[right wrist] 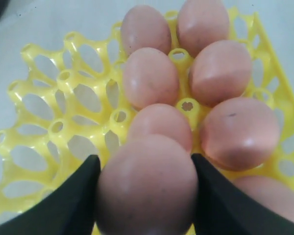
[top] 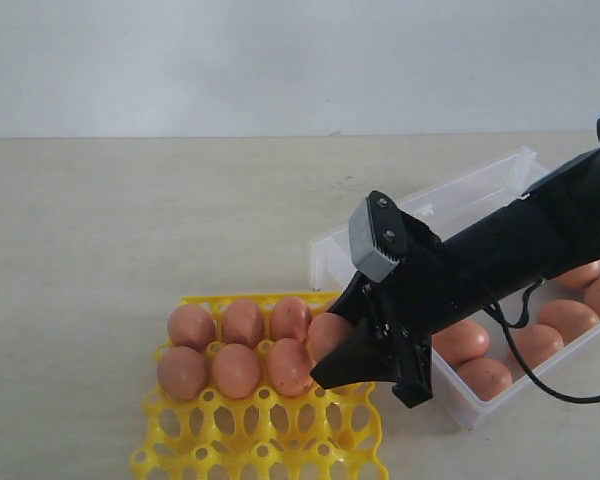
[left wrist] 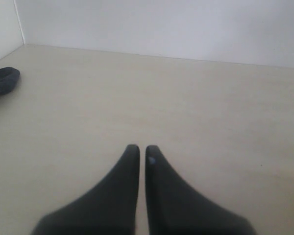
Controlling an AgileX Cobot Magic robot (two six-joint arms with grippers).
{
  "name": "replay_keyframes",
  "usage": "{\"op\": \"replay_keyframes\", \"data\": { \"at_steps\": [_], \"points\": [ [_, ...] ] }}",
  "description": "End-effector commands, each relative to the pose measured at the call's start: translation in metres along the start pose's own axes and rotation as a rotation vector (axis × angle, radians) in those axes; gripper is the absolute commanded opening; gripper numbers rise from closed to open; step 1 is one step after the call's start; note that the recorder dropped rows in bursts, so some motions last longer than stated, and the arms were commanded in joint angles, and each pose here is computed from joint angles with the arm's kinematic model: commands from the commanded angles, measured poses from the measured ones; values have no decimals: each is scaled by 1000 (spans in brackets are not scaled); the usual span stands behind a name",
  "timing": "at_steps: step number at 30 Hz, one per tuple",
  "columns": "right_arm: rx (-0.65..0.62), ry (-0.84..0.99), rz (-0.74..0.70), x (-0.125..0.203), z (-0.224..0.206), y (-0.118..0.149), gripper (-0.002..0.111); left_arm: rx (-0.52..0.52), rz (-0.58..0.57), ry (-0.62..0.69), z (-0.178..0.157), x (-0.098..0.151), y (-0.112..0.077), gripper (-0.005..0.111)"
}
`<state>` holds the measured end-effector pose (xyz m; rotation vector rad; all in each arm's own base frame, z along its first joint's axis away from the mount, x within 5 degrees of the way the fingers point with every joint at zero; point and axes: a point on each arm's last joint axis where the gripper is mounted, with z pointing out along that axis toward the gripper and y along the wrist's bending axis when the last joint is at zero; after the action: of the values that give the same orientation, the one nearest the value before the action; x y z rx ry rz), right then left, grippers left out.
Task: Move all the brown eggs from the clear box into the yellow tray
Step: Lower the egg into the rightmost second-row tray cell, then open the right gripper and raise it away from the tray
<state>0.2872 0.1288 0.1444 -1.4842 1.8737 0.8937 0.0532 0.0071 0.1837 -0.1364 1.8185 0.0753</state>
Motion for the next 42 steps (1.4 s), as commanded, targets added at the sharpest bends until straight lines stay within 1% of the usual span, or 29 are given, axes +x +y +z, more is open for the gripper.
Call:
{"op": "replay_keyframes", "data": {
  "at_steps": [1, 9, 25, 32, 40, 41, 42],
  "points": [
    [26, 22, -33, -5, 6, 2, 36, 3, 5, -2, 0, 1, 0, 4],
    [59, 53, -43, -3, 8, 0, 36, 3, 5, -2, 0, 1, 0, 4],
    [1, 46, -32, -4, 8, 6, 36, 3, 5, -2, 0, 1, 0, 4],
    [78, 7, 15, -8, 8, -1, 36, 3, 5, -2, 0, 1, 0, 4],
    [32, 54, -8, -4, 8, 3, 37, 3, 5, -2, 0, 1, 0, 4],
    [28, 52, -9, -4, 8, 4, 39, 3, 5, -2, 0, 1, 0, 4],
    [26, 51, -3, -4, 8, 4, 49, 3, 5, -2, 0, 1, 0, 4]
  ]
}}
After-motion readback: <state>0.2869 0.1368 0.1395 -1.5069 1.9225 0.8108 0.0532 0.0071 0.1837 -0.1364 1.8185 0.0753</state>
